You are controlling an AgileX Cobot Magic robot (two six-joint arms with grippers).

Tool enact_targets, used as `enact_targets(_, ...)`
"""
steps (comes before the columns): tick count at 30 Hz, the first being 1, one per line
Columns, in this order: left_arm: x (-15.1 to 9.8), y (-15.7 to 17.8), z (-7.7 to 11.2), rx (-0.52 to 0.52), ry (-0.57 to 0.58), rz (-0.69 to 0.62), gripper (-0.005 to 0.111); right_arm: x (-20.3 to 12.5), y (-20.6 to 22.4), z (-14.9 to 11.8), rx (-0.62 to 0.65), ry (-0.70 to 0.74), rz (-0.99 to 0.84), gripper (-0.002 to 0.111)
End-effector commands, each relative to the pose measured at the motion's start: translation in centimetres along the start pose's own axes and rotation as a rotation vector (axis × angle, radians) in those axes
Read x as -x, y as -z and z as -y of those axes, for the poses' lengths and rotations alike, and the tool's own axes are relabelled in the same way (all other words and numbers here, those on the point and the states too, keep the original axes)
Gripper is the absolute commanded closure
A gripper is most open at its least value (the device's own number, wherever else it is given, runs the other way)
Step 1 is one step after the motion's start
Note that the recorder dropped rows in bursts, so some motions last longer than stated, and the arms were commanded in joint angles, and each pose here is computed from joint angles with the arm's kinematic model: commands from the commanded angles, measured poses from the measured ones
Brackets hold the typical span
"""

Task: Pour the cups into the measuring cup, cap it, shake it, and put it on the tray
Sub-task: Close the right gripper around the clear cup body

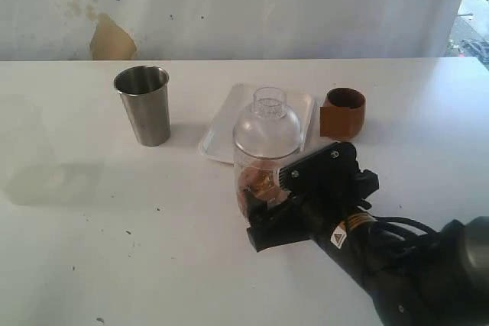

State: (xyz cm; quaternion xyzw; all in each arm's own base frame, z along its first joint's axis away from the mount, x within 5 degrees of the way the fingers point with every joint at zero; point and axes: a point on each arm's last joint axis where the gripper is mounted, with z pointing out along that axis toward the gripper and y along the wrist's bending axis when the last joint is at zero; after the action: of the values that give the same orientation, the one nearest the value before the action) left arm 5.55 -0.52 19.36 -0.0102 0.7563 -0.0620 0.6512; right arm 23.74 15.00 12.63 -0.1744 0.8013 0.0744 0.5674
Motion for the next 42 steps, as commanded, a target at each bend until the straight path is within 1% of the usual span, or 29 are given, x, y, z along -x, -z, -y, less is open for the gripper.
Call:
enact_targets(1,-0.1,0.0,0.0,0.004,-0.003,0.008,0.107,0.3,-0.8,-0.5,0.025,0.013,0.03,0.003)
enact_targets(7,-0.1,0.0,0.0,0.004,-0.003,0.008,0.107,0.9,-1.7,-0.8,0.031,0.01,0.055,0.003)
enact_targets(14,-0.1,0.0,0.0,0.004,-0.003,0.008,0.107,1.1,-1.8,-0.9,0.035,0.012,0.062,0.003)
enact_targets(20,-0.1,0.0,0.0,0.004,-0.003,0.008,0.107,1.1,-1.8,-0.9,0.037,-0.059,0.063,0.003)
enact_targets(33,-0.1,0.0,0.0,0.004,-0.003,0.008,0.107,1.4,-1.8,-0.8,0.034,-0.066,0.088,0.003)
enact_targets(38,-0.1,0.0,0.0,0.004,-0.003,0.008,0.107,1.6,-2.8,-1.1,0.034,-0.07,0.092,0.003)
enact_targets(42,-0.1,0.0,0.0,0.004,-0.003,0.008,0.107,1.0,-3.7,-1.4,0.034,-0.065,0.074,0.003)
